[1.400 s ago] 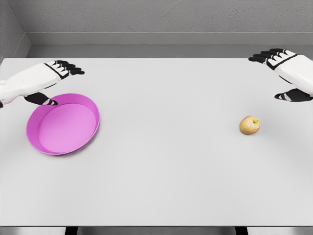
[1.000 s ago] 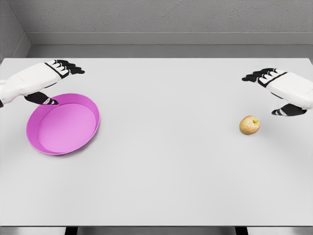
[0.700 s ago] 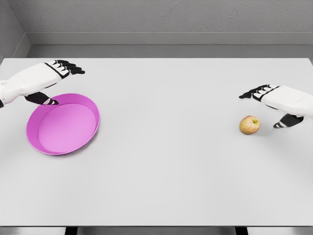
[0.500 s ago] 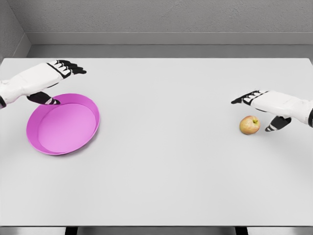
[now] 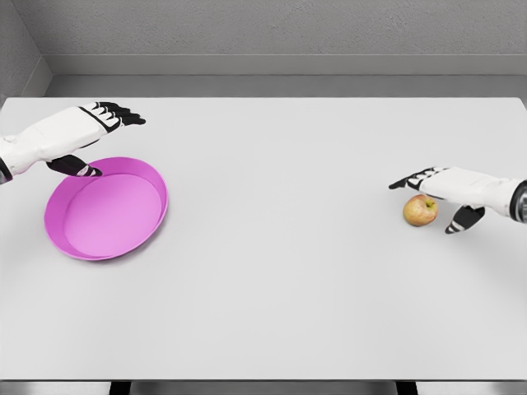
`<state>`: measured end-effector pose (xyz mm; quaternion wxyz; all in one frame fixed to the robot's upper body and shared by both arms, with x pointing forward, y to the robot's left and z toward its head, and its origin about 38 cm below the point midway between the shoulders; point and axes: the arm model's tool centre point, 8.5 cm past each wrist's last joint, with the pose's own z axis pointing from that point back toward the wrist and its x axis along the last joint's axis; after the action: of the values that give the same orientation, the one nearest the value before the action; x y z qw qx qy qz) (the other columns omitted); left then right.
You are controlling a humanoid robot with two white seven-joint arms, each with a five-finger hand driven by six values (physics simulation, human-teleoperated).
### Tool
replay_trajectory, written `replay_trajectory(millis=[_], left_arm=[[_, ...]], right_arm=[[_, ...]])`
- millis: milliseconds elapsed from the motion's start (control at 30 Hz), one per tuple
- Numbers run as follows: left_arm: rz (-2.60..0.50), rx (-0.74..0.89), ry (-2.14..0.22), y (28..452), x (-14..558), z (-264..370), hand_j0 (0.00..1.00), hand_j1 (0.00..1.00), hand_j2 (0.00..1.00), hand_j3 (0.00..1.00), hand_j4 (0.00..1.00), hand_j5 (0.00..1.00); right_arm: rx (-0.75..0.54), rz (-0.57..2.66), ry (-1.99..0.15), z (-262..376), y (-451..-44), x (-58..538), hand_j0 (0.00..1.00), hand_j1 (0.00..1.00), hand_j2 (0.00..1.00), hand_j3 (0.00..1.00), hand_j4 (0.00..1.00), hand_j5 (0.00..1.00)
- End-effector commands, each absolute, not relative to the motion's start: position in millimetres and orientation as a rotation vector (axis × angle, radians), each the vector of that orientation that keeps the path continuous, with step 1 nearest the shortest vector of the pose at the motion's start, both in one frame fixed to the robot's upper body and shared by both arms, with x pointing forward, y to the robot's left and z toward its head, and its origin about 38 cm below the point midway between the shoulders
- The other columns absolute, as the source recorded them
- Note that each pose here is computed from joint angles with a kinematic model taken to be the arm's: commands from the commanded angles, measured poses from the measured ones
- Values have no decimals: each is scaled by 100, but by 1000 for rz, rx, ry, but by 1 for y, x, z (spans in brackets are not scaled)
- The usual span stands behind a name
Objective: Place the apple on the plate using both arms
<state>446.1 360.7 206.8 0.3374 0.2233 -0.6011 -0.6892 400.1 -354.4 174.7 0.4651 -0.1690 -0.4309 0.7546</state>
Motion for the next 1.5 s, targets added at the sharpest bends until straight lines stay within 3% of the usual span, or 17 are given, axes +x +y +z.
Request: replay_trajectory(millis=[0, 100, 167, 200, 233, 333, 1000, 1467], left_arm=[[-1790, 582, -1571, 361, 446, 208, 100, 100, 100, 100, 100, 100], [-1789, 579, -1573, 360, 447, 207, 100, 100, 100, 100, 100, 100], [-1793, 580, -1571, 359, 447, 206, 100, 100, 100, 100, 100, 100], [-1793, 580, -1571, 359, 447, 206, 100, 100, 100, 100, 100, 100], [-1793, 579, -1573, 358, 447, 206, 100, 100, 100, 100, 100, 100], [-1791, 577, -1574, 358, 447, 206, 100, 100, 100, 100, 100, 100], [-1790, 576, -1578, 356, 448, 206, 100, 100, 100, 100, 100, 100], [-1780, 589, -1576, 360, 449, 208, 100, 100, 100, 100, 100, 100]], right_arm=[[-407, 1852, -1051, 171, -355, 399, 100, 100, 100, 100, 100, 100], [-403, 1855, -1048, 170, -354, 399, 99, 99, 99, 99, 99, 99], [-395, 1858, -1039, 167, -354, 398, 84, 84, 84, 84, 84, 84], [-393, 1861, -1040, 167, -353, 398, 66, 66, 66, 66, 66, 66], [-393, 1861, -1040, 167, -353, 398, 56, 56, 56, 56, 56, 56], [-393, 1862, -1038, 166, -354, 397, 46, 46, 46, 46, 46, 46], [-423, 1887, -1091, 187, -344, 405, 42, 42, 42, 42, 42, 42], [-399, 1967, -1260, 215, -293, 397, 39, 39, 39, 39, 39, 39]])
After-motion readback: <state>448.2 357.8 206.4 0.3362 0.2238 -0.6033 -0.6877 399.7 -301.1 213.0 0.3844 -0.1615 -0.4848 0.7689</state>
